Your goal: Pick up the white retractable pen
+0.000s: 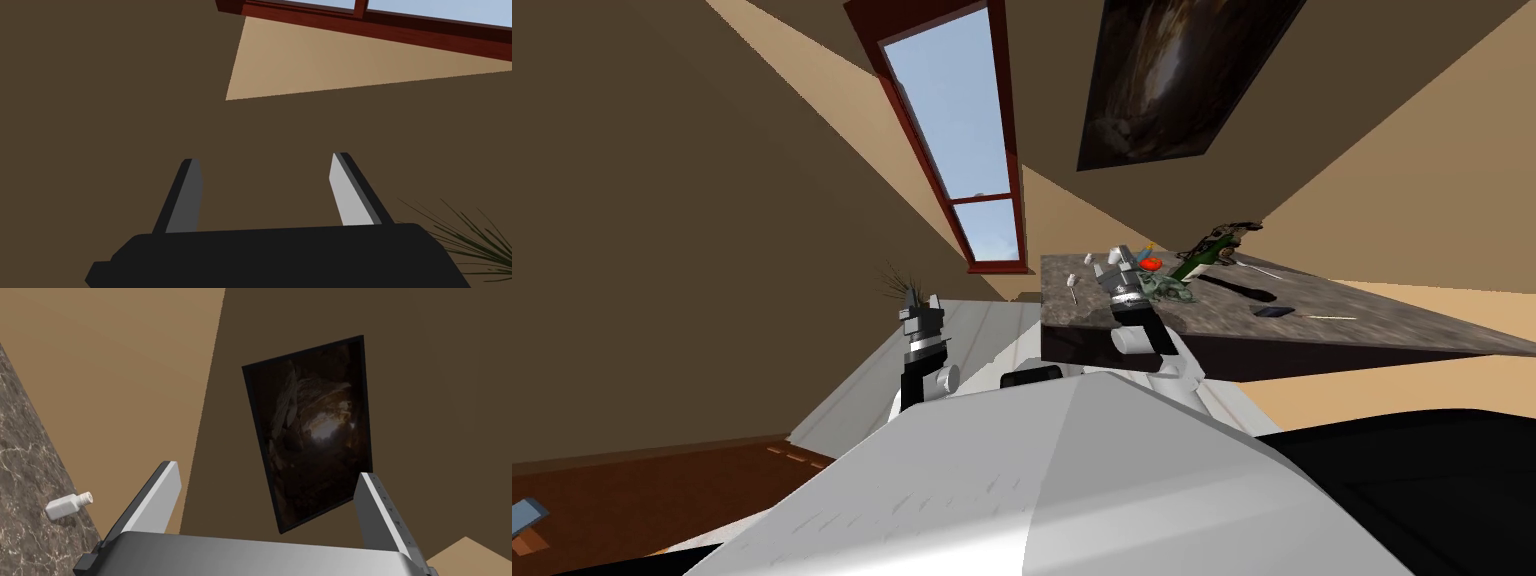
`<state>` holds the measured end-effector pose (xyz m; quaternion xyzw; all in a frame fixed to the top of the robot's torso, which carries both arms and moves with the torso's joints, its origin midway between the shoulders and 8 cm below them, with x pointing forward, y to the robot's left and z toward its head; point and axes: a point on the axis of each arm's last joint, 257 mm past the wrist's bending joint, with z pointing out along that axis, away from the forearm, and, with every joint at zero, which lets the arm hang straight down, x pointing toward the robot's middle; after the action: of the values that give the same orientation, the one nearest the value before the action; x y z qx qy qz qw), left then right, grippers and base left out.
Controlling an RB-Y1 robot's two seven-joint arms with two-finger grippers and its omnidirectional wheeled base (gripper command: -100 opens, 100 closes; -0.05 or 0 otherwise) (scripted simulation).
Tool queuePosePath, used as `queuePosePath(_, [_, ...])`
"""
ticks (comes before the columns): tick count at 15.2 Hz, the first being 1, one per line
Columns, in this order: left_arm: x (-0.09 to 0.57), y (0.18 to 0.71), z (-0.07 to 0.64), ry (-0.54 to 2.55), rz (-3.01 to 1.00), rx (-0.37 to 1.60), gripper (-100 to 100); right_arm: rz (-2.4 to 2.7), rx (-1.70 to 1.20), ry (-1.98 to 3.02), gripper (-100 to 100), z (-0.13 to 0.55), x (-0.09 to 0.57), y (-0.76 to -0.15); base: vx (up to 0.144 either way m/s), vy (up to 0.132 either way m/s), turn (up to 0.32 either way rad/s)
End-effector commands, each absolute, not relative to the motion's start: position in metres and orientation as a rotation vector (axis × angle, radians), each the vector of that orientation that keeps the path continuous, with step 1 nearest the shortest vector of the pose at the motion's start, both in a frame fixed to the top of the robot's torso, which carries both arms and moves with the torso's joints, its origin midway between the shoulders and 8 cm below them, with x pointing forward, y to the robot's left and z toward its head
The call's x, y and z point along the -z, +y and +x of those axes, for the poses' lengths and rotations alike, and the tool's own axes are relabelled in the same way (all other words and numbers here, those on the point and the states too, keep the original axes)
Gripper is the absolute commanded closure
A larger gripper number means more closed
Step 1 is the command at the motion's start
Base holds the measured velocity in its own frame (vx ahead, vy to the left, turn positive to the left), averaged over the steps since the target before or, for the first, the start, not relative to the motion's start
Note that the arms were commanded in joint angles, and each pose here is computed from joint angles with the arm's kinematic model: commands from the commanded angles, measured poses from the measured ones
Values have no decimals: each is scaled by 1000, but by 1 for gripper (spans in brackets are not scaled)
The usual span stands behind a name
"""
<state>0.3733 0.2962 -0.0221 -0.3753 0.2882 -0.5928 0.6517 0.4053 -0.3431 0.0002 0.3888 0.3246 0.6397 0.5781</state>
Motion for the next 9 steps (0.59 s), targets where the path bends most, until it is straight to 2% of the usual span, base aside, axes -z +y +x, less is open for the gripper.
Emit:
queuePosePath(1, [22,296,373,654,-852,1346,0,970,-1498,768,-100,415,8,-357,-11,-6,22])
queuePosePath(9, [22,296,373,654,-852,1346,0,1151,-1470,786,-100,436,36,-388,-8,-2,22])
